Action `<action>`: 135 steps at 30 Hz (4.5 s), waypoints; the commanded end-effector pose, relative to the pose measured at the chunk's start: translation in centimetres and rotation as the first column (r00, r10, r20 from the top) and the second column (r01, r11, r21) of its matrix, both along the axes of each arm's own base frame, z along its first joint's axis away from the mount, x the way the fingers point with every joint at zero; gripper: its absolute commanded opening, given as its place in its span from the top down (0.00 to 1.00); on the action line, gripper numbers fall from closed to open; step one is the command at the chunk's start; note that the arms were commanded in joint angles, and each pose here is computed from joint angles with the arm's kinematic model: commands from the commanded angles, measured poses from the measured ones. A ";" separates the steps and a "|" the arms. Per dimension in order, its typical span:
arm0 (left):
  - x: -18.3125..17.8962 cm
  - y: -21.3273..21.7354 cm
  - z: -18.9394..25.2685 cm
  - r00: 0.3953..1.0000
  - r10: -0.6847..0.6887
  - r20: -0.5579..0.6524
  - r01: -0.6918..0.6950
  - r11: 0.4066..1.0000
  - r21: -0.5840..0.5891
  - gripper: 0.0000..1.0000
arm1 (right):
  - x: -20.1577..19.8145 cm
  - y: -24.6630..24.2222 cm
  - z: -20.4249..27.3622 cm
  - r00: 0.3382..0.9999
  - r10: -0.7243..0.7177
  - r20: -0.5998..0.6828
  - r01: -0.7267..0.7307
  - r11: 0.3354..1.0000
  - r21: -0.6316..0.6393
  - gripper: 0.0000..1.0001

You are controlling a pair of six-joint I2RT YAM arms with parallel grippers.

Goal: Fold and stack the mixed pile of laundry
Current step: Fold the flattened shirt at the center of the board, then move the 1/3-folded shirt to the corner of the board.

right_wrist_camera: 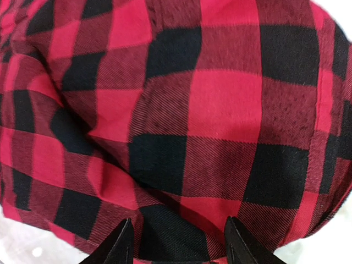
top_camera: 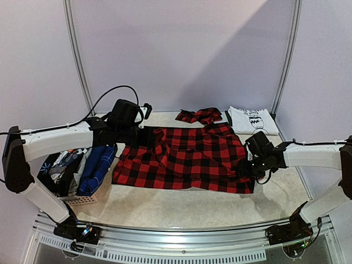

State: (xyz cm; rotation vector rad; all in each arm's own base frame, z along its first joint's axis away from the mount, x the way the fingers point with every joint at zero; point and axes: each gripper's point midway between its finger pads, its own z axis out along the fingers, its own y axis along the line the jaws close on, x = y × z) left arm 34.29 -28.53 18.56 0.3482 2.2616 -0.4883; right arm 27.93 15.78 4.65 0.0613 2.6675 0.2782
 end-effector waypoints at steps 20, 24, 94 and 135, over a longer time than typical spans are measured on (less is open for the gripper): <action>-0.6 0.5 0.9 1.000 0.001 0.006 -0.001 1.000 -0.025 1.00 | 0.9 -1.3 0.3 1.000 -0.019 0.007 0.020 0.995 -0.096 1.00; -1.5 0.7 2.0 1.000 -0.001 0.018 0.001 1.000 -0.030 1.00 | 0.8 -2.9 1.7 0.998 -0.060 0.031 0.063 0.990 -0.124 1.00; -4.9 -4.8 -12.8 0.992 -0.097 -0.076 0.110 0.975 0.191 0.64 | 3.0 12.7 -0.8 0.958 0.286 -0.028 -0.274 0.939 0.210 0.67; -12.4 -1.1 -20.5 0.975 -0.067 -0.211 0.122 0.958 0.258 0.71 | -7.7 8.2 -8.1 0.928 0.193 -0.319 -0.171 0.981 0.094 0.71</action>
